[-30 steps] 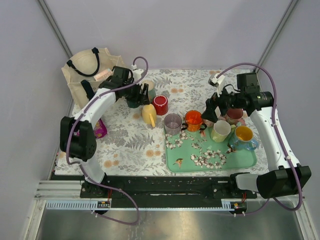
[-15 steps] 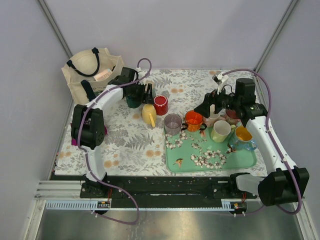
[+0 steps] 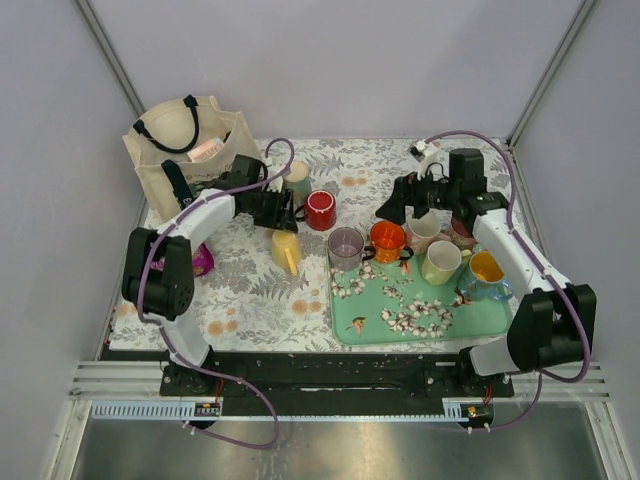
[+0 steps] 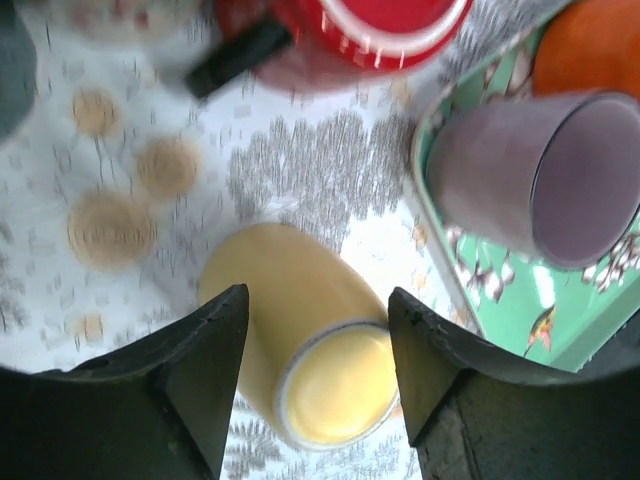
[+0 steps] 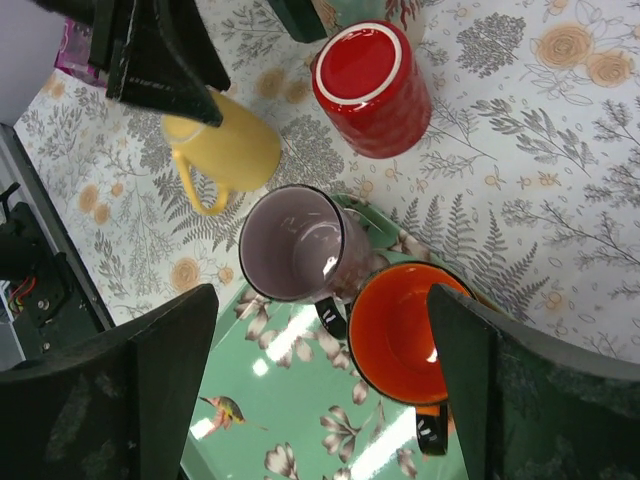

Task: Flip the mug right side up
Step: Move the cup to the center of the board.

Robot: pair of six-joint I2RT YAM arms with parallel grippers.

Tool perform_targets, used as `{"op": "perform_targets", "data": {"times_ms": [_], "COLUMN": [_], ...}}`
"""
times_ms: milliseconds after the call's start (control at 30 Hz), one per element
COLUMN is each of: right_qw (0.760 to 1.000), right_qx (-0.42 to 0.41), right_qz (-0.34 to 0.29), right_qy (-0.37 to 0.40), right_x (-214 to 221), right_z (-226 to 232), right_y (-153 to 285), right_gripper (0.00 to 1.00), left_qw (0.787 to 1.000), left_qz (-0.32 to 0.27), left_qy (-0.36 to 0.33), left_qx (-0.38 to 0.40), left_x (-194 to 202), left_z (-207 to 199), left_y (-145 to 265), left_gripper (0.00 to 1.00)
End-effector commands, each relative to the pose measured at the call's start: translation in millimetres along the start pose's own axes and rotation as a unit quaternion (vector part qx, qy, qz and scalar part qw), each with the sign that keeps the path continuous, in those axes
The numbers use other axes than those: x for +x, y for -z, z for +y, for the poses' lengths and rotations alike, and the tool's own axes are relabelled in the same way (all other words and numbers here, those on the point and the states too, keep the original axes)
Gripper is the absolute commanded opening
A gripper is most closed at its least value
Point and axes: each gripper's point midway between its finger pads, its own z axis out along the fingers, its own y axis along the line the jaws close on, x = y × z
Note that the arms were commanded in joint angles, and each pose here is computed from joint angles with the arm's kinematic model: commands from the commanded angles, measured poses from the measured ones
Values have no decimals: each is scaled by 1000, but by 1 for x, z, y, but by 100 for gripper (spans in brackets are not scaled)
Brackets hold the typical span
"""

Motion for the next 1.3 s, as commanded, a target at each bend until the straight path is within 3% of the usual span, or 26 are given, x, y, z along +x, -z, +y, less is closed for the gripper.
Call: {"op": "perform_targets", "data": {"times_ms": [0,233,300,433,567,767,933,1267], "right_qw": [999,996,996,995,996,996,996,996], "right_qx": [-17,-57,-64,-64,-65,-69,-66,-55], "right_qz": [-31,-2,3,3,9,10,12,26], "right_qy": [36,61,67,72,67,56,63,70], "right_x": [-34,-23,-21,-18,-8,1,4,32], "right_z": [16,52,59,63,64,66,68,68], "right_y": [-19,-48,-51,-50,-48,-47,-40,-27], "right_gripper": [94,94,94,95,95,95,95,96], "left_qw": [999,998,998,993,962,916,911,966], "left_qz": [6,-11,-29,-29,-4,80,117,117], "left_qy": [11,35,28,-110,-263,-379,-382,-224], "left_qx": [-30,-59,-40,33,76,101,101,48], "left_x": [29,41,34,31,38,50,59,79], "left_z": [-1,7,4,-21,-30,-25,-13,-16], "left_y": [28,59,72,98,105,77,57,59], "left_gripper": [61,60,64,72,73,68,63,46]}}
